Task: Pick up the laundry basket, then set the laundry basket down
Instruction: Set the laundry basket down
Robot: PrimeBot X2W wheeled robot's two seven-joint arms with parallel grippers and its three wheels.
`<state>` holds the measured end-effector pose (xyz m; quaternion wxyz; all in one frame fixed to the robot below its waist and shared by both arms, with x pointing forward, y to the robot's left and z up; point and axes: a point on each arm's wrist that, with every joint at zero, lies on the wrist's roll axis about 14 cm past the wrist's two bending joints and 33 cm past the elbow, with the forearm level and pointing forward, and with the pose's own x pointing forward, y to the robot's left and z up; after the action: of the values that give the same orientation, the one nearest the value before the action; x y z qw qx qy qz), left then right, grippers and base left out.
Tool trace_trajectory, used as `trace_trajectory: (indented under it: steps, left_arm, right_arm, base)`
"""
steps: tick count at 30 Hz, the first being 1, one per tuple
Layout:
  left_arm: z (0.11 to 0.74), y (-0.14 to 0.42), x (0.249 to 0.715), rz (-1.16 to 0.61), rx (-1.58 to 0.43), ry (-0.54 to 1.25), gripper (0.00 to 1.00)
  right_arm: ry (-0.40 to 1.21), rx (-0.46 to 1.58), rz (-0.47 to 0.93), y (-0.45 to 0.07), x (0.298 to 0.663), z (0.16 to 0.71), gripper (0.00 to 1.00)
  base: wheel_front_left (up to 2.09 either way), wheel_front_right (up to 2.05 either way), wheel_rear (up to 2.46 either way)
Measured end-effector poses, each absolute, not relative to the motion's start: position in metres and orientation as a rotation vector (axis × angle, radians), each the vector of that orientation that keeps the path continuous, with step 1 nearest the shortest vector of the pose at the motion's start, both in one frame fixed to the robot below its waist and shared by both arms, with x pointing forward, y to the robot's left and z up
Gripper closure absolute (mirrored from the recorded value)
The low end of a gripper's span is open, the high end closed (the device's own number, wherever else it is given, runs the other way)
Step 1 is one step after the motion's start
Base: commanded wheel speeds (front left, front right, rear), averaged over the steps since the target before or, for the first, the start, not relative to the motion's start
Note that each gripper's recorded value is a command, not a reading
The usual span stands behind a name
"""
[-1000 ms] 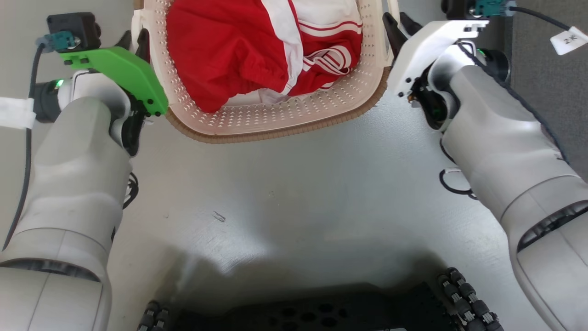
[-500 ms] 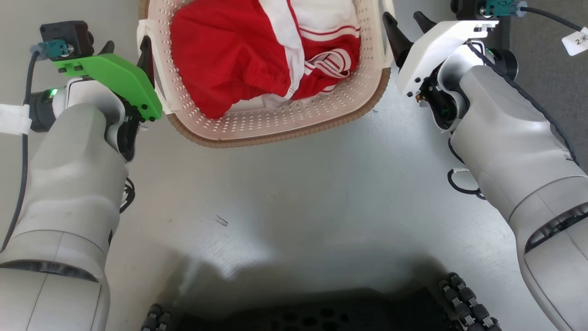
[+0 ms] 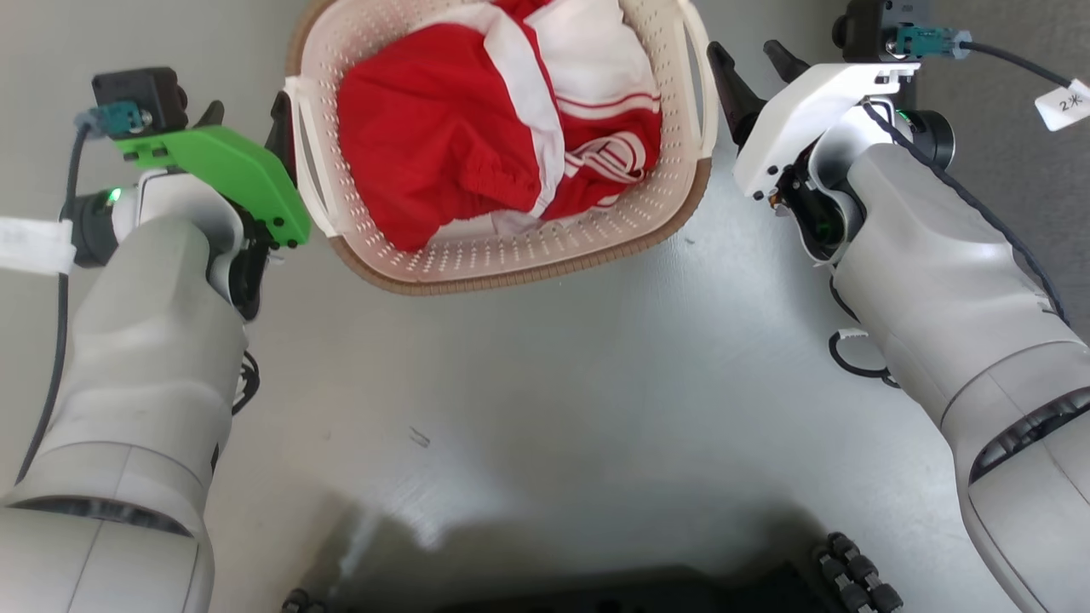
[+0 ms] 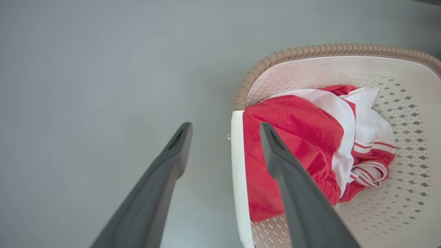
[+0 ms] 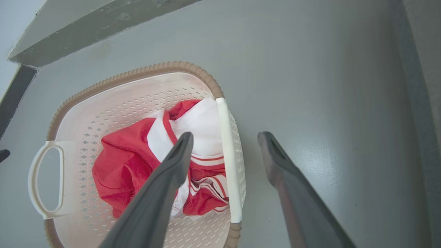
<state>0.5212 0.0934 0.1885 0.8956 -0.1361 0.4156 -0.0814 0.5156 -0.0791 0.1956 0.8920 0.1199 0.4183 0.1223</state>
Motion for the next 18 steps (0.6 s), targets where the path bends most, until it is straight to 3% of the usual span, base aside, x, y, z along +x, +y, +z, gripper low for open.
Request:
trace_trajectory:
  steps: [18]
  left_arm:
    - [0.277, 0.095, 0.526, -0.202, -0.255, 0.644, 0.00]
  right_arm:
    - [0.645, 0.254, 0.256, -0.084, 0.520, 0.286, 0.00]
  base:
    - [0.00, 0.00, 0.00]
